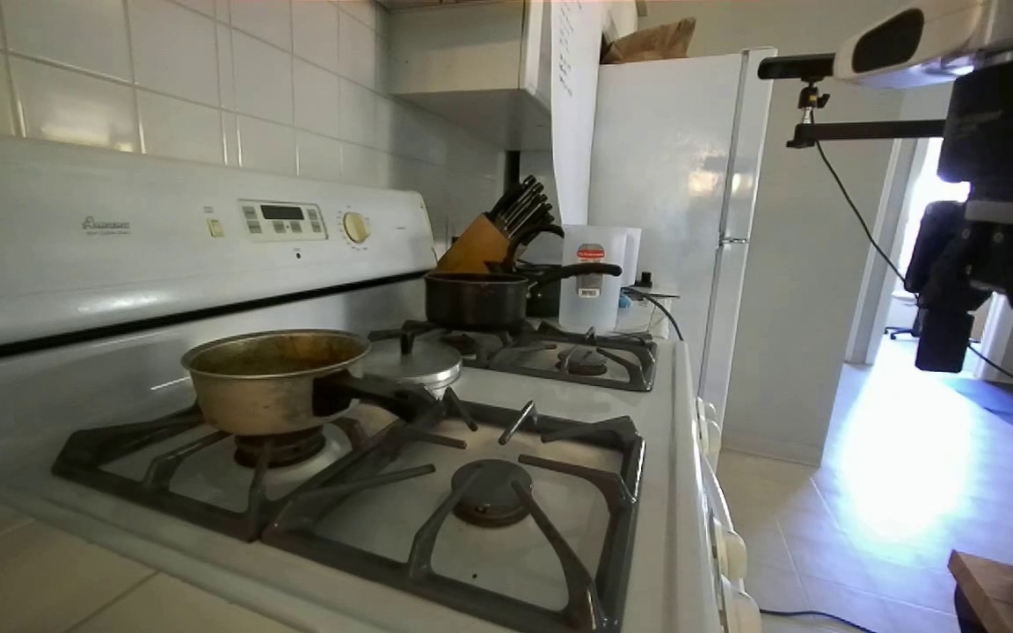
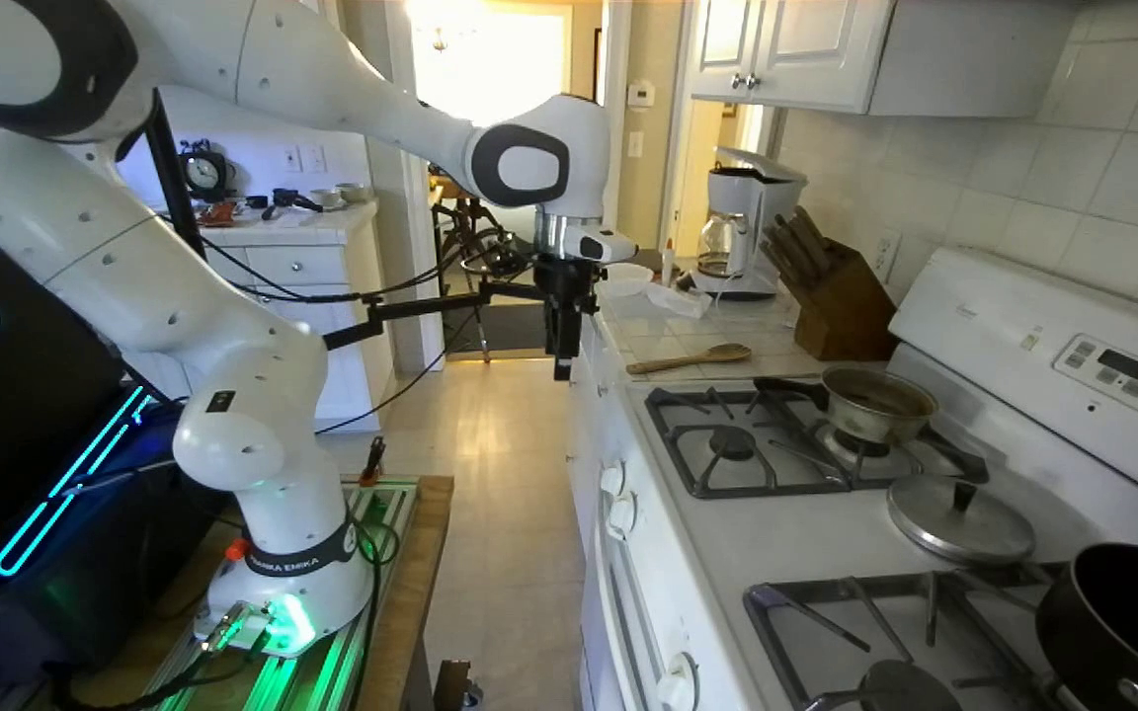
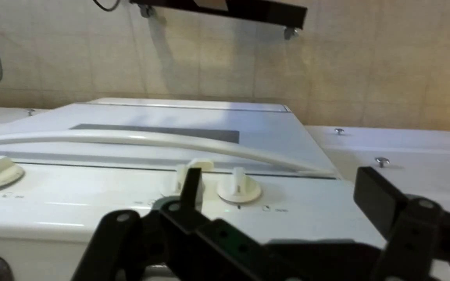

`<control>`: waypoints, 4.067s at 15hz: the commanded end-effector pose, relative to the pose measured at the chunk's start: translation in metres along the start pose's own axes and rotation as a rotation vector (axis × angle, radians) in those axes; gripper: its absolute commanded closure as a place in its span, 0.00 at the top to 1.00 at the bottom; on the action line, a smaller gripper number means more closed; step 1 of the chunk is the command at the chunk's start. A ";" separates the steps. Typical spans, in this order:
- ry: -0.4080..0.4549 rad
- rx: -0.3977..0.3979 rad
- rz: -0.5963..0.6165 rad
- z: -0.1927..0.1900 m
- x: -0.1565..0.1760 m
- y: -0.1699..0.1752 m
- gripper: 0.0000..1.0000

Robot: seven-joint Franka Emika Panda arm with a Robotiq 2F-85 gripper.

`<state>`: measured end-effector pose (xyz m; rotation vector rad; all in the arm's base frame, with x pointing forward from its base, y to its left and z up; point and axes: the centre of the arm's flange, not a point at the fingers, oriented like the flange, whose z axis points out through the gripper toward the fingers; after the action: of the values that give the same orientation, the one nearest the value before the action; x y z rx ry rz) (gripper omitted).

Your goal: Use the wooden spoon to stir in the pot

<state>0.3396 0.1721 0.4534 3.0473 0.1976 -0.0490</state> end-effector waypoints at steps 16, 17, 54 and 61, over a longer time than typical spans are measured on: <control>0.414 0.306 -0.111 0.003 0.056 -0.121 1.00; 0.443 0.323 -0.135 0.008 0.059 -0.128 1.00; 0.794 0.304 -0.461 0.127 0.149 -0.151 1.00; 0.779 0.286 -0.502 0.140 0.146 -0.155 0.74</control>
<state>0.4563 0.3241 0.3018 3.0368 1.0258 1.1361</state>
